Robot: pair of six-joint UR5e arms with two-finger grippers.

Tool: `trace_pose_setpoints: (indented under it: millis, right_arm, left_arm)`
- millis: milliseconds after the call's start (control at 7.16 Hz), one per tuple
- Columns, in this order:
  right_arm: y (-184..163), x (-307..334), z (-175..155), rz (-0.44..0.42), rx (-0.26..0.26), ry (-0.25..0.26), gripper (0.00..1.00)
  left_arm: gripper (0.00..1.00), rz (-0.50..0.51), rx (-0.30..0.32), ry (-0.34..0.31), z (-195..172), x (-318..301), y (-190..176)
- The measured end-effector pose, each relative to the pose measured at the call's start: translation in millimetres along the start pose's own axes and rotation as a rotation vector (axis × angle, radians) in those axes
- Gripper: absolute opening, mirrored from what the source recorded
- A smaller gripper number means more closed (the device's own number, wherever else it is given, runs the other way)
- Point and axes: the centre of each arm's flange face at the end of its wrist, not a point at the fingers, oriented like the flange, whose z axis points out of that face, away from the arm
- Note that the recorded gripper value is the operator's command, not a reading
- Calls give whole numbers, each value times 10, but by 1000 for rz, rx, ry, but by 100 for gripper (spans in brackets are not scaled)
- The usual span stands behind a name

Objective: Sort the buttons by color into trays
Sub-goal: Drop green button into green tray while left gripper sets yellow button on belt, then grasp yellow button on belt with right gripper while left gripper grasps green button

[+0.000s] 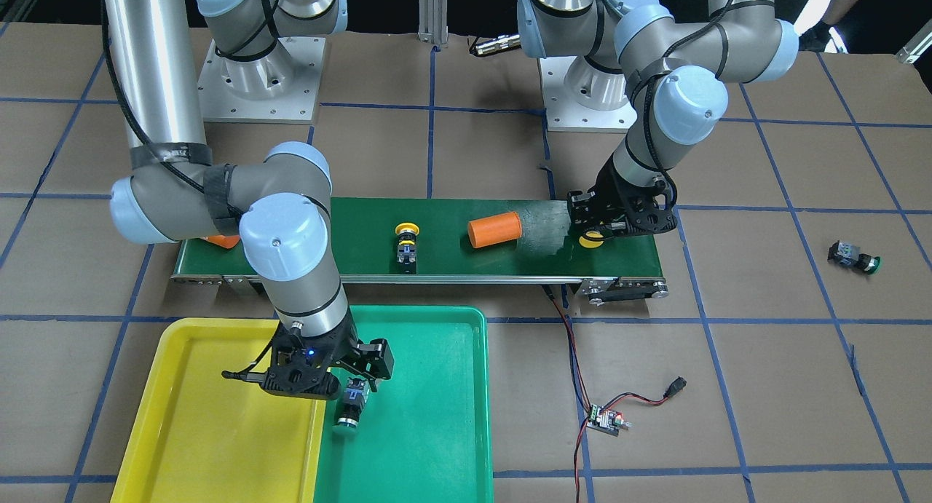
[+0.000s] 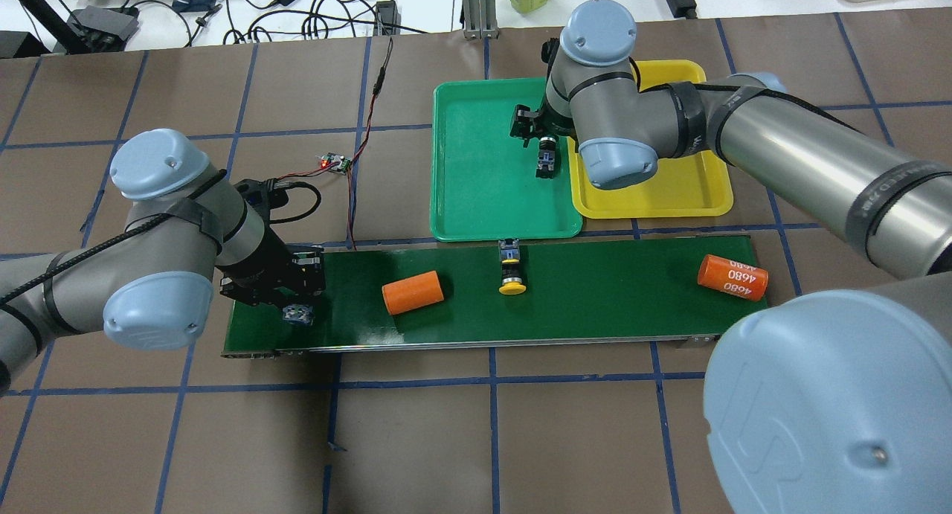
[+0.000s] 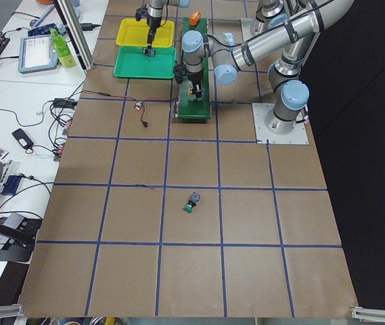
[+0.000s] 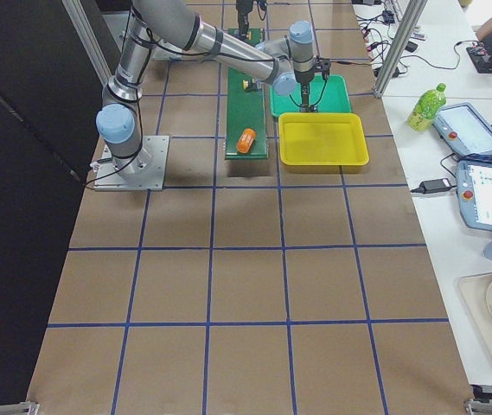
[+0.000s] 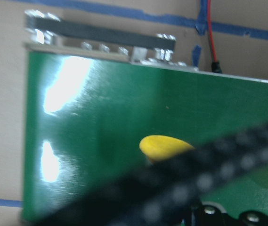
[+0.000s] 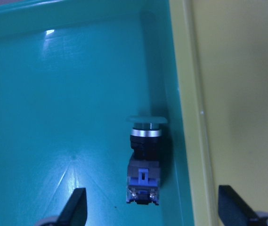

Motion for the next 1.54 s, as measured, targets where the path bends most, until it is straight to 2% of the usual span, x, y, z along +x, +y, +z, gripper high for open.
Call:
trace_pose_setpoints:
  millis: [140,419,699,839,978,1258,1398,1537]
  right_arm:
    - [4,94,-287,15,-21,12,100]
    - [180,217,-967,34,-86,34,100]
    - [529,251,-1539,35,-134,44,100]
    - [694,277,-1611,35,-158,51,100]
    - [850,300,-1521,34,-193,56,100]
    - [1115,288,-1200,25,-268,51,100]
    - [1188,259,-1037,24,-295,27,100]
    - [1217,245,-858,25,-311,12,100]
  left_arm:
    - [100,-4,16,2,18,14,-10]
    - [100,-9,55,-6,-260,-49,-99]
    - [100,30,5,-47,-632,-529,-306]
    - [100,41,-15,-70,-741,-1068,-422]
    - [100,10,-20,-75,-807,-1708,-499]
    - [100,-90,48,-89,-838,-3001,-525]
    - [100,-160,84,-93,-769,-3521,-496]
    - [96,-226,135,-65,-678,-3918,-470]
